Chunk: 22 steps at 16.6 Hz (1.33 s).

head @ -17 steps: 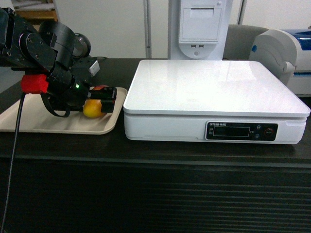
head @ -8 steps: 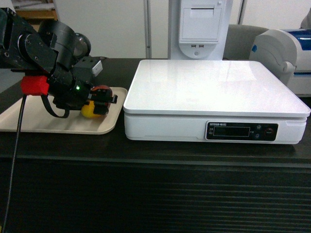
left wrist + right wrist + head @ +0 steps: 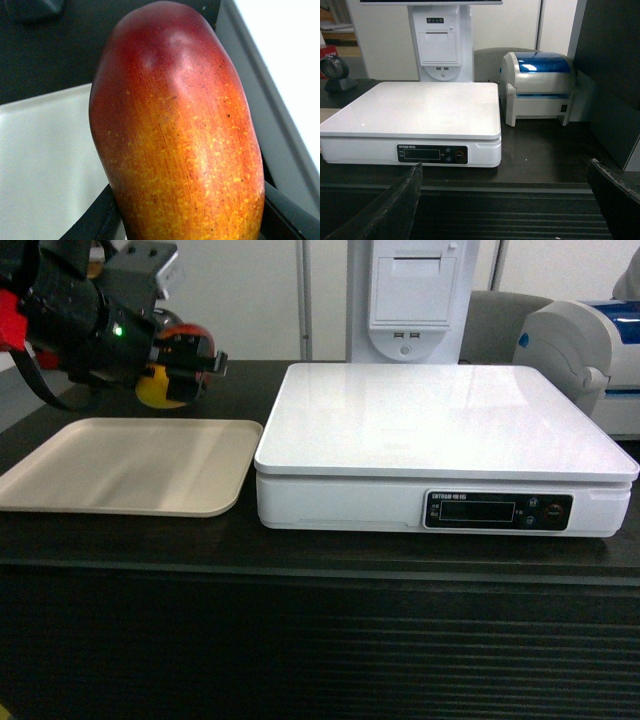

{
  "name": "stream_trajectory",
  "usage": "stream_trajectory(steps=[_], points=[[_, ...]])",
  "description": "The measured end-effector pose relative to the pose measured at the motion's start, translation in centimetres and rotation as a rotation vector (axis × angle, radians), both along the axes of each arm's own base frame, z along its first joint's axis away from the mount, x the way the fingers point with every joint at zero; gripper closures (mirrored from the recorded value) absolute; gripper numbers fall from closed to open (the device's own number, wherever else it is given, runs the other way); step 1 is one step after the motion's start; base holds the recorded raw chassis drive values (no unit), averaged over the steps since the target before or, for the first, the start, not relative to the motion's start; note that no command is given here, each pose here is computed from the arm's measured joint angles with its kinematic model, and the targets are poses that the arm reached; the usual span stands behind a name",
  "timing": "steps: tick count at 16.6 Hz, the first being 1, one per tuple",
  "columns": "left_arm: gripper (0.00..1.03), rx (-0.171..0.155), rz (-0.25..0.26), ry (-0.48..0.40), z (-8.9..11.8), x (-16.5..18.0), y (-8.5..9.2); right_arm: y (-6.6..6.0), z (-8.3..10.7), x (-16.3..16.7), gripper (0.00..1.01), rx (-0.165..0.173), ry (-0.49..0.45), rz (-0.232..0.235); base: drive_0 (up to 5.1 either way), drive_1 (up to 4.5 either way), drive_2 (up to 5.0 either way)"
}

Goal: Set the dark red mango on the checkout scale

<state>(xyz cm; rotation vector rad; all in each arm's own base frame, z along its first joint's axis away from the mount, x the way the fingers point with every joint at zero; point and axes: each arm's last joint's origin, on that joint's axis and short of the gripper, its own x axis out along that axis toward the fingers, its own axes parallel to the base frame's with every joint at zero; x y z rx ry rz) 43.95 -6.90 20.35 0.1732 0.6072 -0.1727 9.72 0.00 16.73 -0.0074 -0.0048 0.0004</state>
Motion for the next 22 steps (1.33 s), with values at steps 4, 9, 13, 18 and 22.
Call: stream_trajectory(steps=[4, 9, 13, 18, 22], points=[[0.45, -0.063, -0.084, -0.142, 5.0, -4.1, -4.8, 0.0, 0.0, 0.0, 0.03, 0.000, 0.000, 0.000, 0.0, 0.00, 0.0], [0.45, -0.110, -0.158, -0.150, 5.7, -4.4, -10.9, 0.0, 0.0, 0.0, 0.03, 0.000, 0.000, 0.000, 0.0, 0.00, 0.0], [0.46, -0.124, -0.190, -0.114, 4.6, -2.5, -15.7, 0.0, 0.0, 0.0, 0.03, 0.000, 0.000, 0.000, 0.0, 0.00, 0.0], [0.46, -0.157, -0.213, -0.061, 3.3, -0.4, -21.0, 0.0, 0.0, 0.0, 0.03, 0.000, 0.000, 0.000, 0.0, 0.00, 0.0], [0.46, -0.153, -0.177, -0.009, 1.9, 1.4, -23.4, 0.0, 0.0, 0.0, 0.03, 0.000, 0.000, 0.000, 0.0, 0.00, 0.0]])
